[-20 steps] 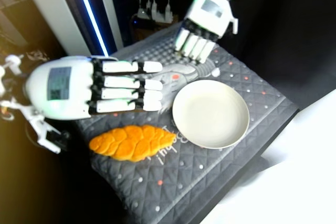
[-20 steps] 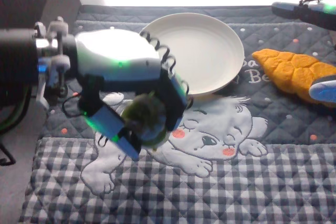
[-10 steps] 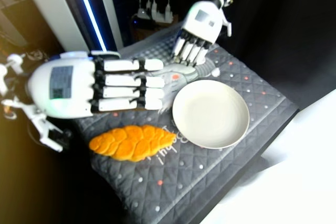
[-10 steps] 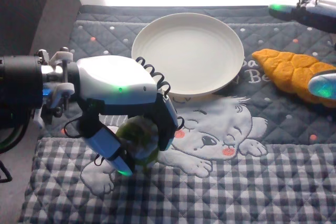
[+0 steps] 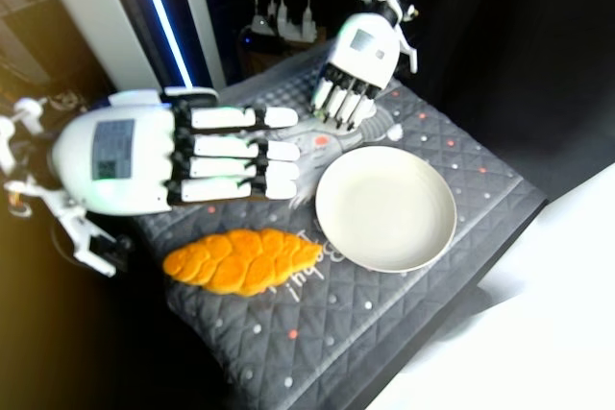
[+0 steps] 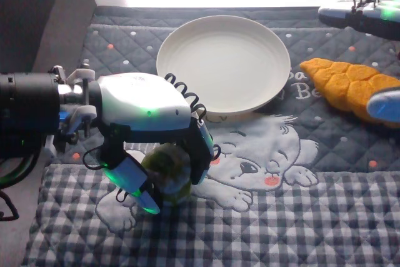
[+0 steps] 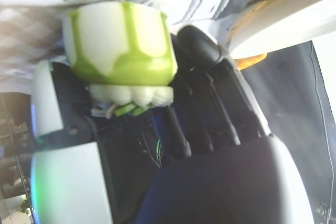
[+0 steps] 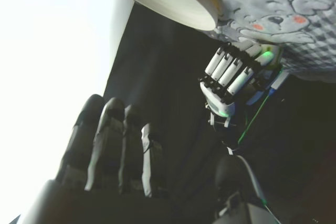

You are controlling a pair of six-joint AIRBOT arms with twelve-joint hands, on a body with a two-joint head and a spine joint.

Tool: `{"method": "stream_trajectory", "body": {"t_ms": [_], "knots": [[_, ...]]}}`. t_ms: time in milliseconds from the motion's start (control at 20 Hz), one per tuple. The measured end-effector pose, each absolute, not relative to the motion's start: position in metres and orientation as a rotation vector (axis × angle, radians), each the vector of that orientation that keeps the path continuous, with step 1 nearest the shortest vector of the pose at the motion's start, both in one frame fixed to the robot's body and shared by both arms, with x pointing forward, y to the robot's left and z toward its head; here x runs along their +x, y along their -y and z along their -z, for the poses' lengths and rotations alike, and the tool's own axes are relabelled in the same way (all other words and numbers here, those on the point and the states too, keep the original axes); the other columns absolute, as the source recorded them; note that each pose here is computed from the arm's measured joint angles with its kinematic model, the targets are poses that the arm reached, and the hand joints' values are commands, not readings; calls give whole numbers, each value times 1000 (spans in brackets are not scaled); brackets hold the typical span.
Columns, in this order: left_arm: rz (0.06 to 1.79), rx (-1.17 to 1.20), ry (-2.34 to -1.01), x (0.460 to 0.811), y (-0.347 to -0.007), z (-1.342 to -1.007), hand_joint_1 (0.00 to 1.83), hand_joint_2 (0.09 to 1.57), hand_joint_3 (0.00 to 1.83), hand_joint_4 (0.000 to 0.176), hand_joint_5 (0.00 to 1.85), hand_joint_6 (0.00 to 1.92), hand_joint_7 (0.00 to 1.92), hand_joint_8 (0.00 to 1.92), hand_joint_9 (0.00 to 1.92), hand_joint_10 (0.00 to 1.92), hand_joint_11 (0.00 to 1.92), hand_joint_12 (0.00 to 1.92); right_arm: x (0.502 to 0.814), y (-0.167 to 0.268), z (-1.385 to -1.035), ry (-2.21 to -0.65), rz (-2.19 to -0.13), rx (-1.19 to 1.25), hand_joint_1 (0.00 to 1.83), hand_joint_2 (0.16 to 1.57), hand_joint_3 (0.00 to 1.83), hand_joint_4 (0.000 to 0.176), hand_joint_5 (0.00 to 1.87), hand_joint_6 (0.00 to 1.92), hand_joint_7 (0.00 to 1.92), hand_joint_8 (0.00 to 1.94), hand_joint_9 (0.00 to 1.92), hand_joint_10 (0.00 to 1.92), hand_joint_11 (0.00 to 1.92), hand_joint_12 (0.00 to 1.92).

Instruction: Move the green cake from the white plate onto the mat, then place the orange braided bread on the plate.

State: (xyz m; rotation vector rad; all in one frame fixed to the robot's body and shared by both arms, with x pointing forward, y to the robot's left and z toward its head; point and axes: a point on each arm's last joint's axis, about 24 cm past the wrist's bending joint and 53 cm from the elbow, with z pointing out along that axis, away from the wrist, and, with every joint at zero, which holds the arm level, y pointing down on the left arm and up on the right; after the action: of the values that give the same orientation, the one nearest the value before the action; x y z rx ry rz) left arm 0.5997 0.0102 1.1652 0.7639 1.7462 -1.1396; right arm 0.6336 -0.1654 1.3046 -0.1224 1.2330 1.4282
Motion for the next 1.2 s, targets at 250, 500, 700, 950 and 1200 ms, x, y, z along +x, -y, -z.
{"method": "stream_trajectory", "body": {"t_ms": [250,500,700,950,1200], "knots": [[1138,732,-1728,605,-14,-1171,1025,1094,0,104,570,28,544,1,410,330,0,1366,634,165,-1305,-1234,-1432,-120,454,983,0,101,193,2,309,0,300,3,0,491],[1145,650,-1674,613,-32,-1194,776,1189,1,0,326,11,286,13,347,52,0,1161,634,165,-1305,-1234,-1433,-119,720,706,0,167,137,2,268,3,262,4,25,436],[1161,608,-1625,609,-47,-1212,973,1177,2,0,718,100,350,19,241,76,0,1202,638,166,-1300,-1260,-1416,-109,672,740,6,176,128,3,247,1,191,0,0,321],[1149,543,-1541,610,-71,-1237,962,1318,13,0,607,1242,796,107,675,364,374,1214,645,168,-1294,-1283,-1392,-94,608,788,5,176,139,1,218,1,120,9,48,203],[1125,442,-1500,620,-96,-1251,416,1128,0,0,713,140,760,2,626,96,22,1156,665,175,-1282,-1324,-1382,-32,593,767,2,176,102,0,153,1,132,5,69,294]]}}
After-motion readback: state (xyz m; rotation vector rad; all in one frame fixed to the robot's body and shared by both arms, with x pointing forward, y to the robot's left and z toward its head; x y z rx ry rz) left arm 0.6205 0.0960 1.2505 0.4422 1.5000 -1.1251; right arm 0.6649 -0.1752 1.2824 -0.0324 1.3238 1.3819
